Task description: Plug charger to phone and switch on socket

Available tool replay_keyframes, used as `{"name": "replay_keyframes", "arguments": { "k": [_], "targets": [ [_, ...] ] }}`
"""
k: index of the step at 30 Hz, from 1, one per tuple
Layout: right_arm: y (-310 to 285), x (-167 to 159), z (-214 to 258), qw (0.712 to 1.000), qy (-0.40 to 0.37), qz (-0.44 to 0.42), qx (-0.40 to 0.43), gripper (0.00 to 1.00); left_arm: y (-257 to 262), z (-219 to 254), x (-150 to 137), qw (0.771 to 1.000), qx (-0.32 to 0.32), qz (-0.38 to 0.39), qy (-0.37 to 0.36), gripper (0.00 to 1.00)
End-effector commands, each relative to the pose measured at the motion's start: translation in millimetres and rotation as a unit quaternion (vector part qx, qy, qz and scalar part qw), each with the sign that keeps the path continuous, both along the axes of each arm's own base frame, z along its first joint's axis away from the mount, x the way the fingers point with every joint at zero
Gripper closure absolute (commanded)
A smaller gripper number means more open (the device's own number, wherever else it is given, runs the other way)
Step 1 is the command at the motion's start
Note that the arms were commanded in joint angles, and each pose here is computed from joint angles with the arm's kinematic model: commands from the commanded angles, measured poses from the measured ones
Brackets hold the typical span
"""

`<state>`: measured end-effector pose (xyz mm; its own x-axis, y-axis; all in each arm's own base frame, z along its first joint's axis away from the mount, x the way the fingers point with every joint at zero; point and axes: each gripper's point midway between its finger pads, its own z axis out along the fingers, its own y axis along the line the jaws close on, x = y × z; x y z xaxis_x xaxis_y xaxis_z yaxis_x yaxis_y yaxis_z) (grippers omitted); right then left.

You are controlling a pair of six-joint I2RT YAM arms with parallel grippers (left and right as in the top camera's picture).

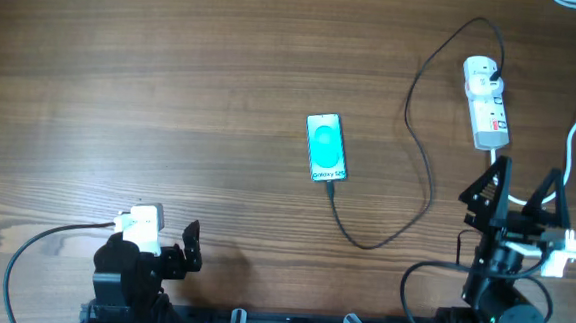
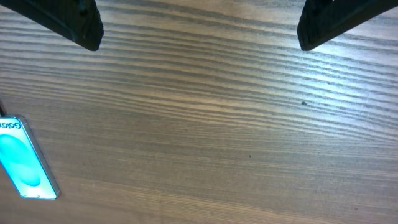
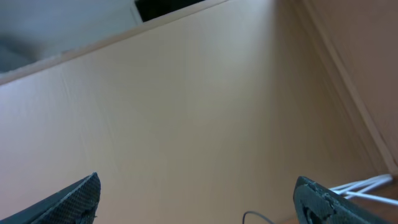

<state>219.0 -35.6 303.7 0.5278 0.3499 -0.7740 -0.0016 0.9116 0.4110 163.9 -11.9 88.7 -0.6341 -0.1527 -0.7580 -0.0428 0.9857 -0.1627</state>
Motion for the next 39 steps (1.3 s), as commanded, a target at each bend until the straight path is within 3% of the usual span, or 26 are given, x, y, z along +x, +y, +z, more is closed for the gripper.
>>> {"name": "replay_keyframes", "arguments": {
  "k": [1,9,14,30,32,35,39],
  "targets": [
    [-17,-7,-15,0.999,0.003,-0.028,0.041,0.01,-1,0,-1,1.0,-0.005,-0.001,-0.001,0.0],
    [-29,18,-123,0.969,0.244,-0.048,0.012,0.0,-1,0,-1,1.0,-0.005,-0.001,-0.001,0.0],
    [-28,19,-124,0.953,0.274,-0.076,-0.103,0.0,-1,0,-1,1.0,-0.005,-0.001,-0.001,0.0],
    [-28,19,-124,0.952,0.275,-0.077,-0.108,0.0,0,0,-1,1.0,-0.002,0.002,-0.001,0.0],
    [-28,19,-124,0.952,0.275,-0.077,-0.108,0.0,-2,23,21,0.998,-0.002,-0.003,-0.07,0.0],
    [-28,19,-124,0.952,0.275,-0.077,-0.108,0.0,-12,68,64,0.97,0.042,-0.049,-0.236,0.0],
    [-28,19,-124,0.952,0.275,-0.077,-0.108,0.0,0,63,75,0.963,0.057,-0.014,-0.262,0.0]
  ]
}}
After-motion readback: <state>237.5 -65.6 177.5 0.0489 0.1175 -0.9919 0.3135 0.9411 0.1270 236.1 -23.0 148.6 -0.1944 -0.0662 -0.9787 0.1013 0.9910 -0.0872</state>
